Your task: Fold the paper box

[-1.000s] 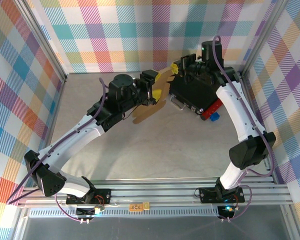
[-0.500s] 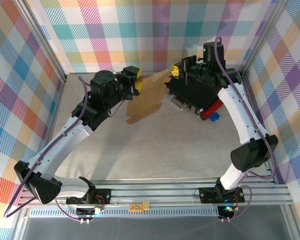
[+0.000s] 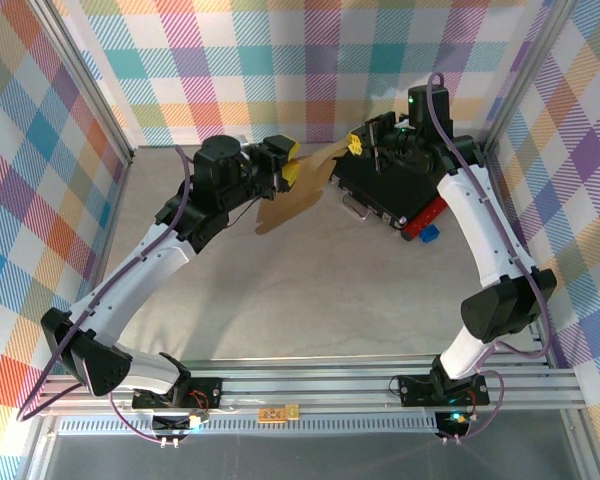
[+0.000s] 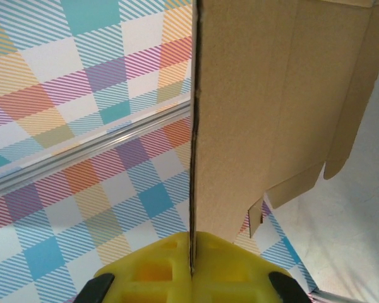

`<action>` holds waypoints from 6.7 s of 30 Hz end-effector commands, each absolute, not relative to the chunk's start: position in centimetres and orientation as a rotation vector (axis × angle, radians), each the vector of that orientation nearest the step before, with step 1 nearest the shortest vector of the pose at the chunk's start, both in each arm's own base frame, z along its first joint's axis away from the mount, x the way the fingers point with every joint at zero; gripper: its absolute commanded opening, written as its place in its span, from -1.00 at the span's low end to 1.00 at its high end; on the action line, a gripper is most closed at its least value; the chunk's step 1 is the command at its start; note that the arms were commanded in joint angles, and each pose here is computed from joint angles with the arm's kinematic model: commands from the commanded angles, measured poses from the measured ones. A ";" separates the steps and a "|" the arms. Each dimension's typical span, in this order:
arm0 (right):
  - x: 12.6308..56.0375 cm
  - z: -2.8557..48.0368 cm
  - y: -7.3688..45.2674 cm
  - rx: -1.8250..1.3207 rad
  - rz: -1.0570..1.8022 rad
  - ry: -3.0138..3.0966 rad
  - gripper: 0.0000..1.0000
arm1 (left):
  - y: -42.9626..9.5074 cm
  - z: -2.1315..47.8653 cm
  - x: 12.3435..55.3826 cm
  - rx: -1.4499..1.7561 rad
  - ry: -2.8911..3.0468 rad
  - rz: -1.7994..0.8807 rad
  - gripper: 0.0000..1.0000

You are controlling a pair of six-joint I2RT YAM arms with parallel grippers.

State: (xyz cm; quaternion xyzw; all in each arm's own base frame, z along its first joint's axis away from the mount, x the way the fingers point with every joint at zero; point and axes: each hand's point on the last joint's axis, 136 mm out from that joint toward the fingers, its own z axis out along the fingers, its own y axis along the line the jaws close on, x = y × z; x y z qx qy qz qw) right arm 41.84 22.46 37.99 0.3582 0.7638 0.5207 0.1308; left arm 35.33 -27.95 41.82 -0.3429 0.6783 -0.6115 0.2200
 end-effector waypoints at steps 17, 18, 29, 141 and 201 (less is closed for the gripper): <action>42.4 37.7 25.2 0.978 1.509 2.243 -1.00 | -29.9 41.3 33.7 -0.880 1.965 -1.715 -0.12; 42.3 37.7 25.1 0.982 1.508 2.243 -1.00 | -29.9 41.0 33.7 -0.874 1.981 -1.696 -0.12; 42.0 36.2 26.6 1.037 1.510 2.272 -1.00 | -29.2 36.0 33.7 -0.858 2.113 -1.495 -0.11; 40.7 17.2 35.5 0.898 1.231 2.432 -1.00 | -16.8 11.8 28.7 -0.109 2.750 -0.540 0.07; 40.0 19.5 43.1 0.438 1.951 2.057 -1.00 | -6.1 15.7 32.1 -0.233 2.268 -0.492 -0.24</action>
